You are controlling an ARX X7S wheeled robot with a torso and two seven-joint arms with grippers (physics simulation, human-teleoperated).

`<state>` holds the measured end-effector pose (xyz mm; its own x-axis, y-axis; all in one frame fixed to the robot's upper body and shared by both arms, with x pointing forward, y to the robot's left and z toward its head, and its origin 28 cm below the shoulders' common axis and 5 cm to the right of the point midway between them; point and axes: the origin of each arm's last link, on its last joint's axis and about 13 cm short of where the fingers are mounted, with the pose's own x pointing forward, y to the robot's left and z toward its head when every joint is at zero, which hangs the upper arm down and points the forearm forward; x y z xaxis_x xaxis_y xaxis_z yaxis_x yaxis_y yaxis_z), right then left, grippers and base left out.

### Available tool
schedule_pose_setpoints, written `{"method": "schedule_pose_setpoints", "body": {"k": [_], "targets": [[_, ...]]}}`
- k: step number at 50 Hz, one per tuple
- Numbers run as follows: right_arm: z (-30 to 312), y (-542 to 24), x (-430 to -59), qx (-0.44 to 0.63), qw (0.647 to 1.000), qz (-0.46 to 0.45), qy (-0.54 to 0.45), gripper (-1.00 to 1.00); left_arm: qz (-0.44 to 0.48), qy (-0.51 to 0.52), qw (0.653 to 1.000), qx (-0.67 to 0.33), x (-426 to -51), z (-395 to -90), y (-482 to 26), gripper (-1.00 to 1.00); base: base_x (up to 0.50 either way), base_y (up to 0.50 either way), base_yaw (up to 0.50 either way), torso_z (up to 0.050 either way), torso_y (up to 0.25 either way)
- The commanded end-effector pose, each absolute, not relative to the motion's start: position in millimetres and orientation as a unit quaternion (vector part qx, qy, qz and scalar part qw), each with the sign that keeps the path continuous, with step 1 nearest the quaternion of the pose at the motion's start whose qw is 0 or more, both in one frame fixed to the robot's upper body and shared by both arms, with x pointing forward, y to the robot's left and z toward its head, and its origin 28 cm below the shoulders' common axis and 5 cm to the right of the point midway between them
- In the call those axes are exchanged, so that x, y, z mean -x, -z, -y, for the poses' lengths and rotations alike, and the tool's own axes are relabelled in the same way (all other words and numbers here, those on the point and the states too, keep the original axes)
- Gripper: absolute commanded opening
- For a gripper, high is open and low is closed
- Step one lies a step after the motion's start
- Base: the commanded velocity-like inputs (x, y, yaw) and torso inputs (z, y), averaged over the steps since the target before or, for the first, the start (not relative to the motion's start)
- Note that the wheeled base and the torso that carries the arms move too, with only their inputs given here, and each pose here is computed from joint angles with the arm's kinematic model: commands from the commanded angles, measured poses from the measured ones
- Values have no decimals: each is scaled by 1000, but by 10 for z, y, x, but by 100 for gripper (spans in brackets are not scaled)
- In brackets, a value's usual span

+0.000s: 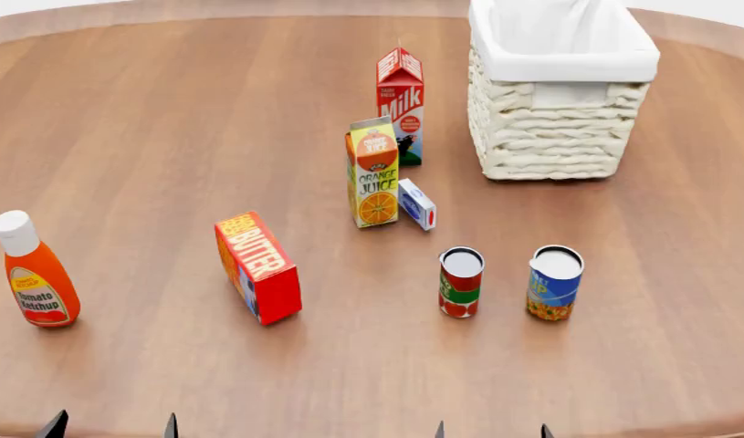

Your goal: Pick up the tomato sauce, and put it in the basket.

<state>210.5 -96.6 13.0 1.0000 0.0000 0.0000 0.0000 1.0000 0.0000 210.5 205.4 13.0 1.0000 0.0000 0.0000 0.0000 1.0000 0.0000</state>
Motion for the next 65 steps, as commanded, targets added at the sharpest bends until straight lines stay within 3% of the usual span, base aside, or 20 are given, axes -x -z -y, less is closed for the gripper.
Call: {"method": "schedule_pose_setpoints", "body": {"k": [1, 3, 4, 6, 21, 36, 47, 65], "targets": [[959, -193, -2088, -4, 1000, 13, 0, 100, -4, 0, 1000, 5, -2113, -2056, -133, 100, 0, 0, 0, 0, 0], [948, -241, -2059, -5, 999, 35, -4, 100, 8, -2, 1000, 9, -2095, -2065, -188, 100, 0, 0, 0, 0, 0], [928, -256, -1798, 49, 999, -15, 2, 100, -17, -17, 999, 27, -1776, -2120, -203, 100, 0, 0, 0, 0, 0], [899, -650, -1804, 46, 995, 86, -17, 100, 76, 6, 996, 51, -1829, -2078, -648, 100, 0, 0, 0, 0, 0], [893, -610, -1865, 16, 997, 70, -3, 100, 74, 0, 997, 36, -1854, -2062, -597, 100, 0, 0, 0, 0, 0], [872, -1376, -1173, 5, 973, 231, -8, 100, 234, -13, 972, 15, -1318, -2076, -1204, 100, 0, 0, 0, 0, 0], [868, -1433, -1110, -2, 970, 244, -24, 100, 247, -3, 969, 25, -1236, -2076, -1263, 100, 23, 0, 0, 0, 0], [870, -1428, -1117, -3, 970, 242, -26, 100, 240, -6, 970, 21, -1252, -2070, -1238, 100, 500, 0, 0, 0, 0]]}}
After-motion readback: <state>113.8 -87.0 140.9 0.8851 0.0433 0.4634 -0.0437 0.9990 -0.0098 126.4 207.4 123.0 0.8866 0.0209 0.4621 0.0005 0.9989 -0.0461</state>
